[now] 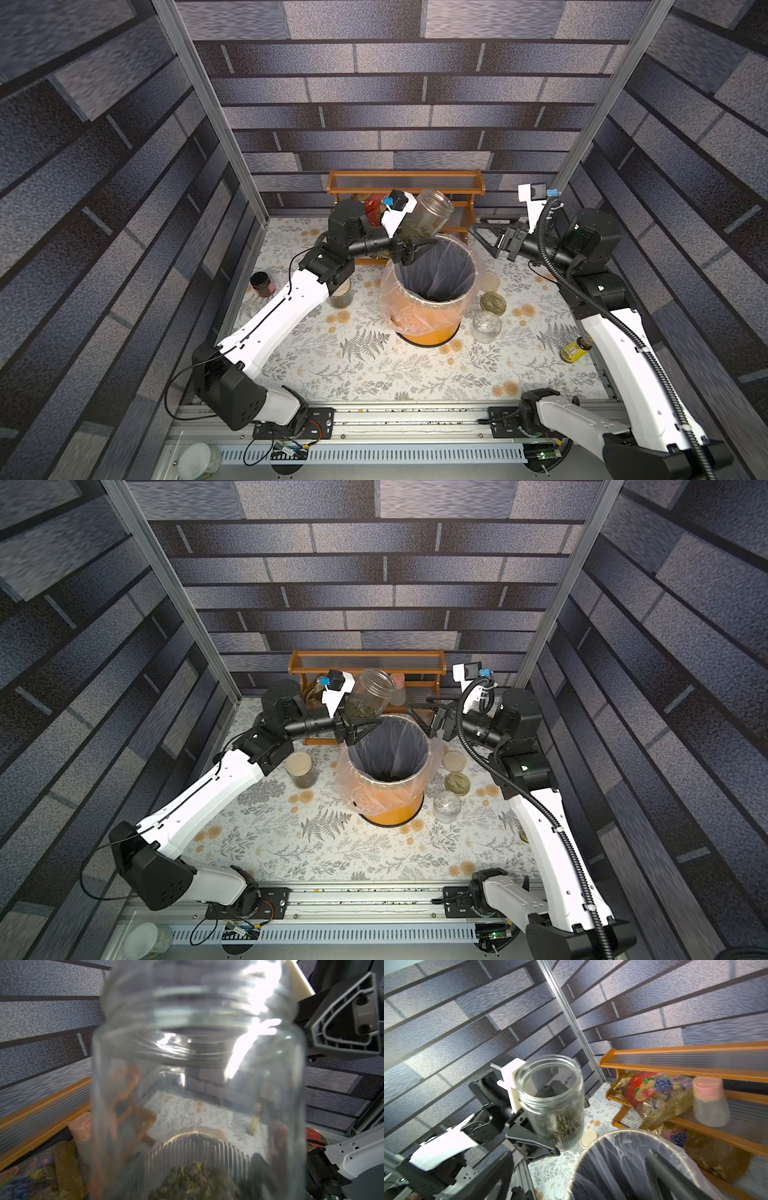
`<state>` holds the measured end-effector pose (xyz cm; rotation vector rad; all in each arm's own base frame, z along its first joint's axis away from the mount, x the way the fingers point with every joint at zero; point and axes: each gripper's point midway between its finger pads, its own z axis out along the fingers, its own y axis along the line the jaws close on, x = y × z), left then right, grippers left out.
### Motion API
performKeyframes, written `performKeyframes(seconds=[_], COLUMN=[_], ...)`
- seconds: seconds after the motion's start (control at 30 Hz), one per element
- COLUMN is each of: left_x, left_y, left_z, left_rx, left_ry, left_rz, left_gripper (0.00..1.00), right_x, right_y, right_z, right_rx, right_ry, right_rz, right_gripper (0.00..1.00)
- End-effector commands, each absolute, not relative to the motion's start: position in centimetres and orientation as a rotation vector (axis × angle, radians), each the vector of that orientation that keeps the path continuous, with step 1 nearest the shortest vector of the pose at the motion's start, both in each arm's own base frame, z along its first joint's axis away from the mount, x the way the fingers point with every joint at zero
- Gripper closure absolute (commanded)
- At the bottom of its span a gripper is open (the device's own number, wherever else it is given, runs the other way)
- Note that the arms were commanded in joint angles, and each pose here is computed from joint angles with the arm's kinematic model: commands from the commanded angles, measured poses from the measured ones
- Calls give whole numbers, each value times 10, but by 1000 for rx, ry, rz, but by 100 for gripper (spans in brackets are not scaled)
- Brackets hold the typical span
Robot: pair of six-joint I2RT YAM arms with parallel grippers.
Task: Empty moldy tea leaves from jars
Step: Adjust the jar on the trash bin.
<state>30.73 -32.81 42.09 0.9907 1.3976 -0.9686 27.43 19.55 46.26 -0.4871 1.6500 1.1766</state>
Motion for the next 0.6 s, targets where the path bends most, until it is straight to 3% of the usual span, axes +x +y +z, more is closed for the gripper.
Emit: performKeyframes(seconds=[0.0,0.57], left_x=[289,280], left_y=[-331,-352], left_z=[472,479], left_rx=[989,1032], left_ry=[1249,1230], left_rz=[-1027,-1133], left_gripper=[64,64], right_x=[268,283], right_y=[212,241], right_z=[483,499], right_rx=[-582,-636], right_ry=[1569,1504], right_rz=[1223,1252], right_gripper=[0,0])
